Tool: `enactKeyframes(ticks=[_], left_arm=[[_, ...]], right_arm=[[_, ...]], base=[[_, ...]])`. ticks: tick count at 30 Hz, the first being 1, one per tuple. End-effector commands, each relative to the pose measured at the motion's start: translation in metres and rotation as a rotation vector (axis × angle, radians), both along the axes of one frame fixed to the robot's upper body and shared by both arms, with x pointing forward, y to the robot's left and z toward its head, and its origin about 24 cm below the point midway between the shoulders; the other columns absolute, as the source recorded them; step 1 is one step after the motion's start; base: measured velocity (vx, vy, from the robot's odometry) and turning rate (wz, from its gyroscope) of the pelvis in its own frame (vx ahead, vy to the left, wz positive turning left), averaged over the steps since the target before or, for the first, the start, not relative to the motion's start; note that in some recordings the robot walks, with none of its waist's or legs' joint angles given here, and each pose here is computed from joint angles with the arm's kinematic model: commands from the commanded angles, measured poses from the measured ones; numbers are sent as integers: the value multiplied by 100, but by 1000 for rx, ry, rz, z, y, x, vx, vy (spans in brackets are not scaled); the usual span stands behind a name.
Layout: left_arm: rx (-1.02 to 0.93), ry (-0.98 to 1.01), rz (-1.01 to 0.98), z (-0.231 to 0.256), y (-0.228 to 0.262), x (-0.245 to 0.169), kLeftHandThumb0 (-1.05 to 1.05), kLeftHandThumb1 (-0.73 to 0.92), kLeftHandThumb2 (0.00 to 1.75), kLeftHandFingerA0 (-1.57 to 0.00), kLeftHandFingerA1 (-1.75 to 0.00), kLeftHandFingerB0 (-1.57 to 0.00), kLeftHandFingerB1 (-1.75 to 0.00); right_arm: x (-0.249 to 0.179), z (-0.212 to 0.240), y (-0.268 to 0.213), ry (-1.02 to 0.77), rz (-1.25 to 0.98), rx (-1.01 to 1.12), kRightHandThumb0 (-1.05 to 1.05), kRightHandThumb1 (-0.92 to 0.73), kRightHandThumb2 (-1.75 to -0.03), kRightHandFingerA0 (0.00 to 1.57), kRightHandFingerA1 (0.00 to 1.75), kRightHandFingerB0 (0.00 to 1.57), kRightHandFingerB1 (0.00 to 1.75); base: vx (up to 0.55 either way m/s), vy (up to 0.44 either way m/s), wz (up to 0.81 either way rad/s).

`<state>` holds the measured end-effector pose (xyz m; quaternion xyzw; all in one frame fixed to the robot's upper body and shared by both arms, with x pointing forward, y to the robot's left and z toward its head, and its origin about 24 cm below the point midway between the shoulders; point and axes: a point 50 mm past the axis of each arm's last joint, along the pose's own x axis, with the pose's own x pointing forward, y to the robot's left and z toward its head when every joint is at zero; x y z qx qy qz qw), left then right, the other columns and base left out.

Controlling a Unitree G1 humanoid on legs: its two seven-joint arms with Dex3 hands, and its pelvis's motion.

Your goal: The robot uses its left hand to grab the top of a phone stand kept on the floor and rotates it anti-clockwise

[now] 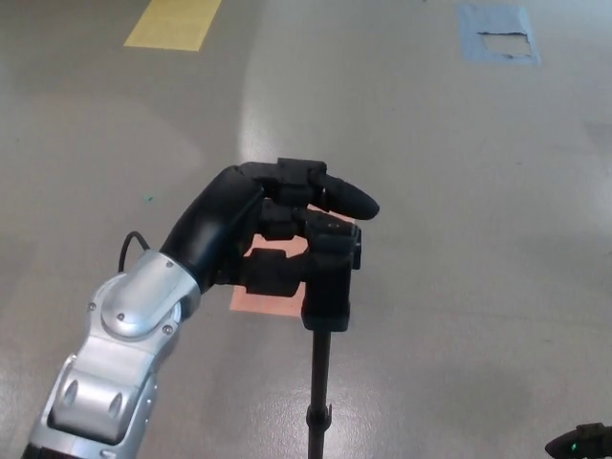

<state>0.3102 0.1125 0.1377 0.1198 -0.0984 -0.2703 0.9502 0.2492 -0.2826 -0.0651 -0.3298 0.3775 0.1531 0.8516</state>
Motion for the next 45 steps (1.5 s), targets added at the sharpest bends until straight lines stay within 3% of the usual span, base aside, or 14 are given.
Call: enactKeyframes(ticks=[1,20,21,22,23,35,39,40,45], left_arm=[[-261,630,-56,-19,6,7,-16,70,61,-88,-62,-80,-53],[-289,767,-33,-30,7,10,-18,67,60,-89,-65,-78,-54],[-284,776,-32,-32,7,10,-17,69,60,-87,-65,-79,-54],[-282,780,-35,-33,7,10,-17,69,60,-87,-65,-79,-54],[-282,792,-35,-35,7,10,-16,69,60,-87,-65,-80,-54],[-279,856,-4,-48,4,6,-13,72,61,-87,-70,-76,-54],[-282,867,-8,-53,4,5,-12,74,62,-81,-77,-68,-49],[-291,884,-7,-57,5,2,-11,74,61,-79,-78,-67,-48],[-293,916,6,-62,5,-1,-11,73,61,-82,-77,-73,-51]], right_arm=[[10,11,-9,-4,-3,-38,-51,-81,-65,67,51,37,33],[15,15,-7,-9,7,-38,-50,-81,-65,67,49,37,34],[15,15,-7,-9,9,-36,-55,-68,-93,59,61,30,47],[15,15,-7,-10,10,-34,-55,-68,-93,59,61,30,47],[15,15,-7,-10,10,-31,-51,-81,-65,66,51,37,34],[13,13,-7,3,13,-42,-50,-82,-65,66,48,37,33],[14,13,-6,5,18,-42,-50,-82,-65,66,49,37,34],[12,11,-4,12,23,-39,-54,-75,-69,65,51,34,36],[10,9,-4,23,23,-39,-51,-82,-65,67,49,37,33]], base=[[0,0,0],[0,0,0],[0,0,0],[0,0,0],[0,0,0],[0,0,0],[0,0,0],[0,0,0],[0,0,0]])
